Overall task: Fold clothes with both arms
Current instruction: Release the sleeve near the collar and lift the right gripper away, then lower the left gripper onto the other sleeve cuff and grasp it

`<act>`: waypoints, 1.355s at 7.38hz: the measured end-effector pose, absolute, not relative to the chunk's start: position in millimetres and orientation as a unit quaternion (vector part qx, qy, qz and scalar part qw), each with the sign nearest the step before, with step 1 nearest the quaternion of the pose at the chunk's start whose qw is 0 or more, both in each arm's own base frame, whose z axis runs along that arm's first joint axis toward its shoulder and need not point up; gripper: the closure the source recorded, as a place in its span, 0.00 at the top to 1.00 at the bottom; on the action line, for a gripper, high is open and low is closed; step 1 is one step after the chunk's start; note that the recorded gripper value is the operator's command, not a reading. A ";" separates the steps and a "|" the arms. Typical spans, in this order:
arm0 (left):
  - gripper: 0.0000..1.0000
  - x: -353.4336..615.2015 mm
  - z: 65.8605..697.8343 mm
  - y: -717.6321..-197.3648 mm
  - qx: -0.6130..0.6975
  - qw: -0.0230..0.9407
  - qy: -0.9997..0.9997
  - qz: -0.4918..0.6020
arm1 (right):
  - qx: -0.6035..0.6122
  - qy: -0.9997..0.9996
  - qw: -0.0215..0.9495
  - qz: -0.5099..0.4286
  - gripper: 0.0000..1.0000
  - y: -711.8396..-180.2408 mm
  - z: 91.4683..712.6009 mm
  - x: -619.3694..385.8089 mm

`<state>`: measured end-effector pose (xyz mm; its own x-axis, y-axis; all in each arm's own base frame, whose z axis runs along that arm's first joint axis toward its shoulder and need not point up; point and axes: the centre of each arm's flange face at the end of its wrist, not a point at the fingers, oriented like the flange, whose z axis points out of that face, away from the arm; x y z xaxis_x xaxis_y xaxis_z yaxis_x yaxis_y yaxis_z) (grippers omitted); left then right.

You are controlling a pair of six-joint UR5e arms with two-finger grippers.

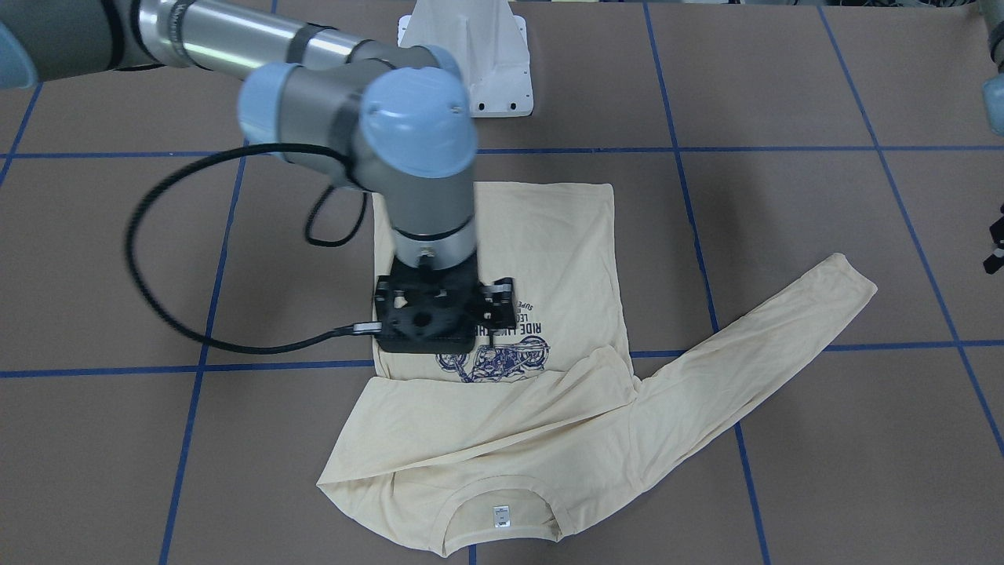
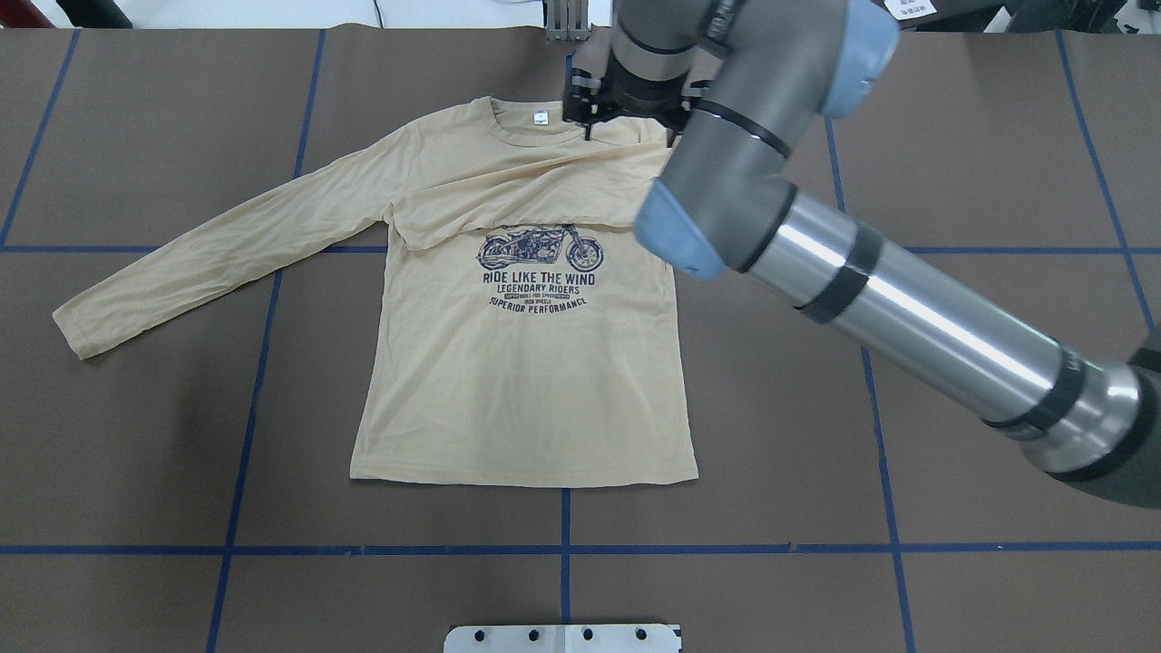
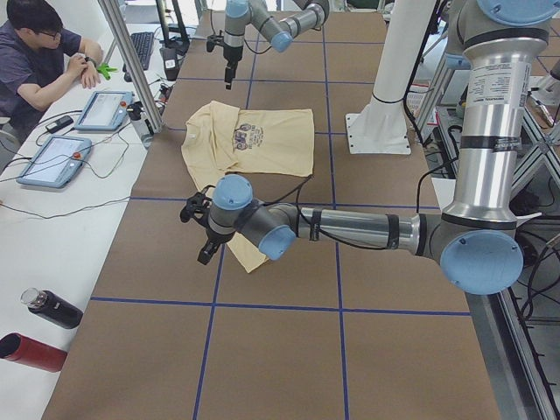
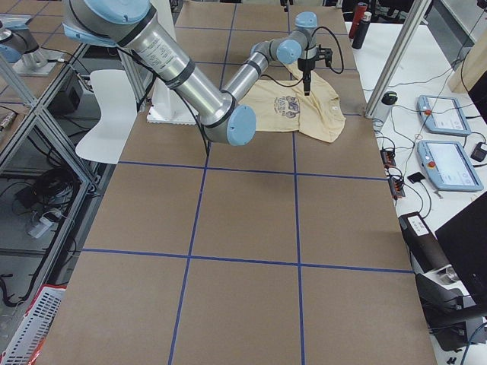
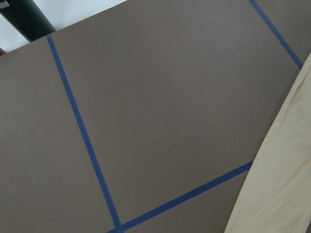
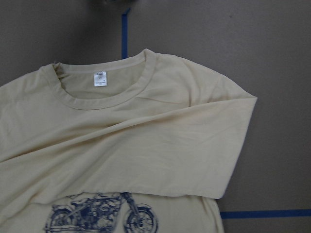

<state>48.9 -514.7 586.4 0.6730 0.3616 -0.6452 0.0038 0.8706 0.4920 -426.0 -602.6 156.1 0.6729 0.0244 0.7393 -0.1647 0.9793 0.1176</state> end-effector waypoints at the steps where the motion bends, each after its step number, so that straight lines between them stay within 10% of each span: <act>1: 1.00 60.9 601.3 -494.1 0.225 0.886 0.399 0.080 | 0.095 -0.396 0.913 0.027 0.99 -595.8 195.6 -379.7; 10: 0.74 174.6 629.9 -417.1 0.156 0.883 0.442 0.011 | 0.097 -0.367 0.918 -0.113 0.99 -574.4 412.8 -150.3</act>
